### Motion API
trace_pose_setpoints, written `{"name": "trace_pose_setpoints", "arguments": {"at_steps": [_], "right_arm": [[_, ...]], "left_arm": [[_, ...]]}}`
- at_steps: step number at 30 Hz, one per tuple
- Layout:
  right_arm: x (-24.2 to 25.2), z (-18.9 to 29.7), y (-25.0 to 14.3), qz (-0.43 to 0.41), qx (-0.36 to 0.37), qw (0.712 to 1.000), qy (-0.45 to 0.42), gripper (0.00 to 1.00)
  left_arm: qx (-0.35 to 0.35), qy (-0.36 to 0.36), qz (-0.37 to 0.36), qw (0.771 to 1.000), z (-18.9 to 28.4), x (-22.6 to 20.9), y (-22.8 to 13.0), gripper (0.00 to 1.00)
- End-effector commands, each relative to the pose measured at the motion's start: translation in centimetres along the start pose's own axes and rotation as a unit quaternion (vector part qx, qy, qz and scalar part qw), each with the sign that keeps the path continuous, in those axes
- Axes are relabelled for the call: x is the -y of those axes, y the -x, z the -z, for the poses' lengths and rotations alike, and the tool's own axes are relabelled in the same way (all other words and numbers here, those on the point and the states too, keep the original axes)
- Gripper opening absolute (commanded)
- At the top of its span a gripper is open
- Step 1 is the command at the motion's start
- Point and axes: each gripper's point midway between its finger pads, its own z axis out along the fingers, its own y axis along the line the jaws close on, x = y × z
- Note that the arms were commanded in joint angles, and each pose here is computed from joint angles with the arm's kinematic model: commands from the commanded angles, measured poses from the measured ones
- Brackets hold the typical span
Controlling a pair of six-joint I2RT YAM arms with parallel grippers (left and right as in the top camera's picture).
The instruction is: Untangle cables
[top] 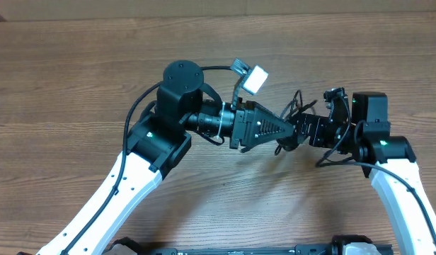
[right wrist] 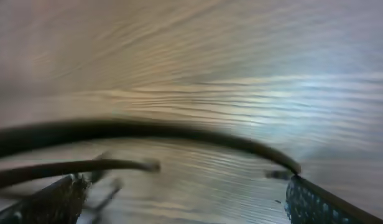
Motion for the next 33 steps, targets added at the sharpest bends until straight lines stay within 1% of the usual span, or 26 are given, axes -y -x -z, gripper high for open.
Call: {"name": "trace_pose_setpoints", "arguments": {"at_steps": [1,3,6,11,18,24,31,33], "right_arm": [[5.6,-0.6,-0.1,-0.076,0.010,0.987,-0.144,1.00],[7.8,-0.2,-0.5,-0.115,0.013,0.973,-0.199,1.00],[9.4,0.0,-1.2,-0.149,0.007,0.960,-0.236,1.00],[10.1,-0.1,-2.2,-0.157,-0.014,0.955,-0.250,1.00],[11.4,0.8,-3.1,-0.157,-0.025,0.943,-0.292,1.00],[11.5,1.0,-4.0,-0.160,-0.040,0.940,-0.299,1.00],[11.4,1.1,-4.6,-0.159,-0.054,0.940,-0.296,1.00],[9.9,0.3,-4.8,-0.129,-0.077,0.956,-0.250,1.00]], "left_arm": [[-0.023,-0.045,-0.020,0.999,0.2,3.4,-0.4,0.04],[-0.029,-0.056,-0.023,0.998,0.3,3.9,-0.5,0.04],[-0.032,-0.068,-0.040,0.996,0.6,4.5,-0.4,0.04],[-0.025,-0.074,-0.047,0.996,0.9,5.0,0.1,0.04],[-0.022,-0.087,-0.068,0.994,2.4,5.9,1.0,0.04],[0.006,-0.064,-0.065,0.996,4.4,4.7,2.6,0.04],[0.025,-0.047,-0.062,0.997,5.7,3.9,3.5,0.04],[0.026,-0.046,-0.062,0.997,5.7,3.9,3.5,0.04]]}}
